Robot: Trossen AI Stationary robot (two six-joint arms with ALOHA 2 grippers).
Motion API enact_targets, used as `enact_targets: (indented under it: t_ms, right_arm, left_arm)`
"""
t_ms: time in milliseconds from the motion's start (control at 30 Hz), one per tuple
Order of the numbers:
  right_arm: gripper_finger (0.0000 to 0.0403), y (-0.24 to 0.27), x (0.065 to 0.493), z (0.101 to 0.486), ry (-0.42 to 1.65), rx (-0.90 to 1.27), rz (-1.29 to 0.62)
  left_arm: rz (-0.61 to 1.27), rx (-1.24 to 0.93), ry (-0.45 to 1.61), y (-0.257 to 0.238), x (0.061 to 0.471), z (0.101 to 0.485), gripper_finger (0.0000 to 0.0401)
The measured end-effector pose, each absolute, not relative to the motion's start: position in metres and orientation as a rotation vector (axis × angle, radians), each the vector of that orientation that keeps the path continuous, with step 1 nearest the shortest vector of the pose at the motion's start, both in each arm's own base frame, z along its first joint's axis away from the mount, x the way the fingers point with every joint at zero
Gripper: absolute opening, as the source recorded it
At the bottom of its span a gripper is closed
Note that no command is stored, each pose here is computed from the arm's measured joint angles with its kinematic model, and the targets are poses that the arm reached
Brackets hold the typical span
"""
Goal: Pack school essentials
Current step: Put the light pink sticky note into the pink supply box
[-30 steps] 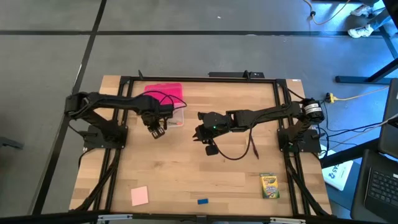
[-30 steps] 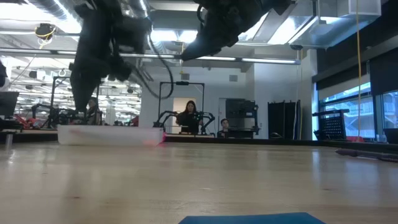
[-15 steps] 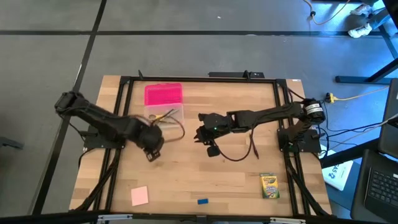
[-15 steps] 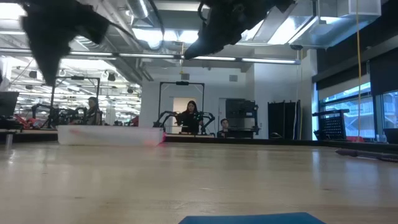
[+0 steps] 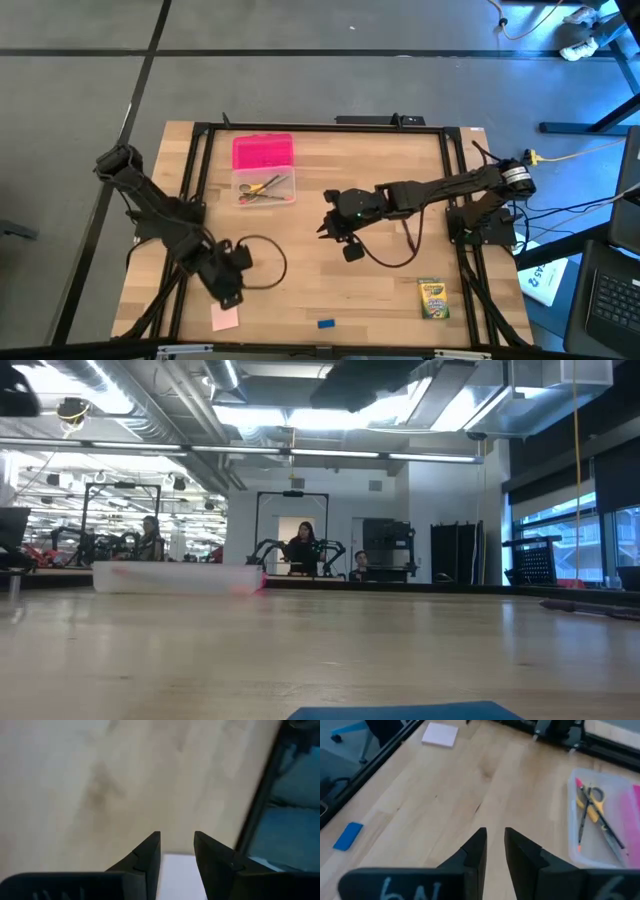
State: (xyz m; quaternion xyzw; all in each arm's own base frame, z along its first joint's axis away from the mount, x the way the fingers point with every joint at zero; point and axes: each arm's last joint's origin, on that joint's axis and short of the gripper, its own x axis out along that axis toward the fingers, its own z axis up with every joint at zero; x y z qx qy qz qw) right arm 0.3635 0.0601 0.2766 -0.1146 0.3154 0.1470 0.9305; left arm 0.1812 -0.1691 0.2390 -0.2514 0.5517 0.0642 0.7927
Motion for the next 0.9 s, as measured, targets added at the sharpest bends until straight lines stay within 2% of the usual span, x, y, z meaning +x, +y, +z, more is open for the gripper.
enact_targets:
  t_ms: [467,900]
  right_arm:
    - [0.0071,0.071,0.36,0.275,0.664,-0.25,0.334]
    - [0.0071,0.07,0.36,0.274,0.664,-0.252,0.333]
  left_arm:
    - [0.081,-0.592,1.173,-0.203,0.181,0.224,0.0111]
    - [0.011,-0.703,1.075,-0.213,0.19,0.229,0.0111]
